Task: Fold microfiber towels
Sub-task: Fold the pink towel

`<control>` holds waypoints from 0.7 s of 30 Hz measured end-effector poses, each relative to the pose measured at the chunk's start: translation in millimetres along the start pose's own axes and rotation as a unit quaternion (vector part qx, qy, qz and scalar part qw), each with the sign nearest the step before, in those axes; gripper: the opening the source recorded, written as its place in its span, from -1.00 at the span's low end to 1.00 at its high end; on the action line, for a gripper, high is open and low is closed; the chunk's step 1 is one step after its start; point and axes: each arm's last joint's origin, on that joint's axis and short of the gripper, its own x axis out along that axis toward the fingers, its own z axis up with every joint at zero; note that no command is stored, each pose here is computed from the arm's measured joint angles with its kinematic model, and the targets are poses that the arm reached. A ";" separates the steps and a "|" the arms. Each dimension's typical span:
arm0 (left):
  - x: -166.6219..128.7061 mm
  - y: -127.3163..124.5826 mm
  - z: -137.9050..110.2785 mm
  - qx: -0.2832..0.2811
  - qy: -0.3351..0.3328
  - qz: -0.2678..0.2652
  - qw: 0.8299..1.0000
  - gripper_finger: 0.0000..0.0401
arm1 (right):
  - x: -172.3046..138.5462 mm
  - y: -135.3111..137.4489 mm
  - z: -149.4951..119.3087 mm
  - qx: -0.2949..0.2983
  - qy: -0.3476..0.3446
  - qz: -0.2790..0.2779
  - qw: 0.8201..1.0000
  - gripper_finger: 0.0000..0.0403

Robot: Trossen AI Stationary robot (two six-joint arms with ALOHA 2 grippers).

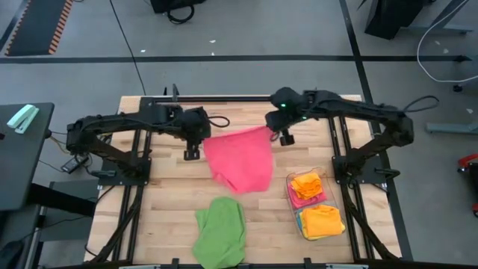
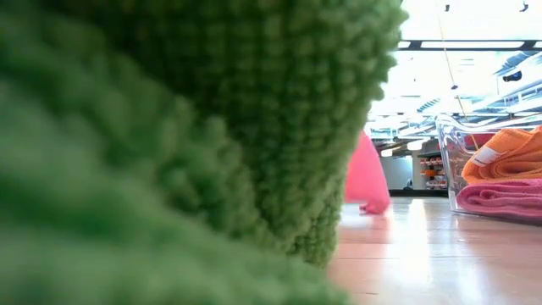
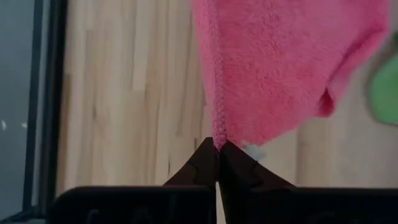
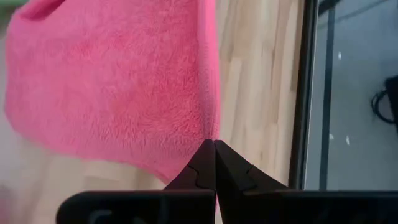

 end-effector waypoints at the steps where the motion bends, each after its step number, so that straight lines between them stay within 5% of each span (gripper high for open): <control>1: 9.1 0.4 -3.3 -0.004 0.005 0.001 1.000 -0.96 | 9.8 -3.7 -0.8 -0.001 0.007 -0.002 1.000 -0.98; 9: 64.5 6.8 -31.0 -0.045 0.043 0.010 0.998 -0.85 | 80.9 -32.9 -14.4 0.012 0.063 -0.010 0.998 -0.98; 16: 70.2 9.8 -38.4 -0.059 0.057 0.007 0.997 -0.96 | 130.1 -37.9 -21.3 0.003 0.081 0.009 0.997 -0.98; 21: 71.8 4.0 -33.8 -0.077 0.040 -0.017 0.996 -0.84 | 139.4 -34.8 -25.5 0.001 0.094 0.032 0.995 -0.98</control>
